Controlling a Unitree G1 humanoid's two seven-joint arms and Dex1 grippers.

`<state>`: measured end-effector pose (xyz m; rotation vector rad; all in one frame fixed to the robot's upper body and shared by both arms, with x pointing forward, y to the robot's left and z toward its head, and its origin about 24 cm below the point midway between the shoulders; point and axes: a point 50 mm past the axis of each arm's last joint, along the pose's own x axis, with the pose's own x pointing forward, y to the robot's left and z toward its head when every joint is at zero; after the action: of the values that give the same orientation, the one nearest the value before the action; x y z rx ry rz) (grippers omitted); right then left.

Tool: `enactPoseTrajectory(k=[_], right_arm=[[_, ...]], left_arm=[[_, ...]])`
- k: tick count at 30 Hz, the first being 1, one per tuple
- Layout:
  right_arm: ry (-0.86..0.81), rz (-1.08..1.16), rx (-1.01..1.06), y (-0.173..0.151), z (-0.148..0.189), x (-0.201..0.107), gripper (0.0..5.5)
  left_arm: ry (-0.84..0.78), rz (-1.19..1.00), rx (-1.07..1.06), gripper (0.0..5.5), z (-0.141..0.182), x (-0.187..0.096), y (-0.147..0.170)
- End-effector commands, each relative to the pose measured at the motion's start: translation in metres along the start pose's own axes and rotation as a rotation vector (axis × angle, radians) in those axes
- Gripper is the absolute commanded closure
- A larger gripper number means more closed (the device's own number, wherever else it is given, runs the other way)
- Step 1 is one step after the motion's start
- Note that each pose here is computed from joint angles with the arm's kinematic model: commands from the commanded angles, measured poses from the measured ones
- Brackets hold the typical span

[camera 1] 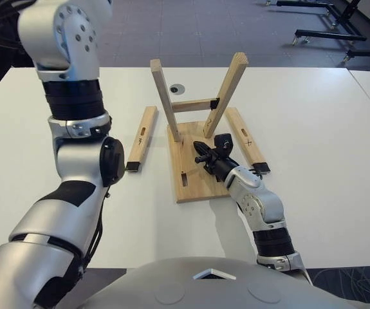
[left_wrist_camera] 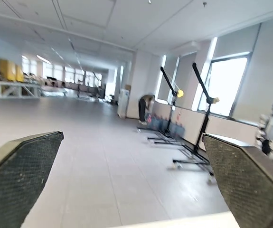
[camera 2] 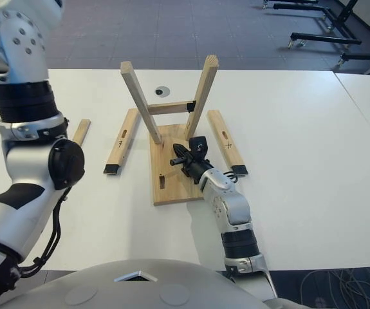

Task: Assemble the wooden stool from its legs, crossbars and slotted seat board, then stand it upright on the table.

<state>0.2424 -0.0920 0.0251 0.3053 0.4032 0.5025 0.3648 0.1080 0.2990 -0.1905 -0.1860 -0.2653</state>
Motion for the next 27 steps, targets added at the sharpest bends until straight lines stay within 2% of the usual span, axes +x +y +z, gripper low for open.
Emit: enactPoseTrajectory(k=[1, 5, 8, 12, 17, 21, 24, 27], right_arm=[[0.14, -0.059, 0.032, -0.009, -0.03, -0.006, 5.5], [0.146, -0.051, 0.032, -0.008, -0.032, -0.006, 5.5], [0.146, -0.05, 0.033, -0.007, -0.032, -0.006, 5.5], [0.143, -0.052, 0.036, -0.007, -0.032, -0.005, 5.5], [0.14, -0.061, 0.037, -0.008, -0.032, -0.006, 5.5], [0.135, -0.069, 0.033, -0.01, -0.031, -0.006, 5.5], [0.104, -0.072, 0.022, -0.015, -0.018, -0.007, 5.5], [0.039, -0.059, 0.033, -0.018, 0.007, -0.009, 5.5]], left_arm=[[0.183, -0.011, -0.055, 0.13, -0.066, -0.007, -0.01], [0.348, -0.007, -0.063, 0.13, -0.13, -0.021, -0.012], [0.342, -0.001, -0.046, 0.13, -0.132, -0.022, -0.008], [0.226, 0.001, -0.055, 0.13, -0.093, -0.009, -0.006], [-0.041, 0.009, -0.07, 0.13, 0.013, 0.001, 0.001], [-0.164, 0.042, -0.052, 0.13, 0.068, -0.009, 0.018], [-0.162, 0.131, 0.016, 0.13, 0.076, -0.019, 0.053], [-0.059, 0.231, 0.057, 0.13, 0.049, -0.035, 0.095]])
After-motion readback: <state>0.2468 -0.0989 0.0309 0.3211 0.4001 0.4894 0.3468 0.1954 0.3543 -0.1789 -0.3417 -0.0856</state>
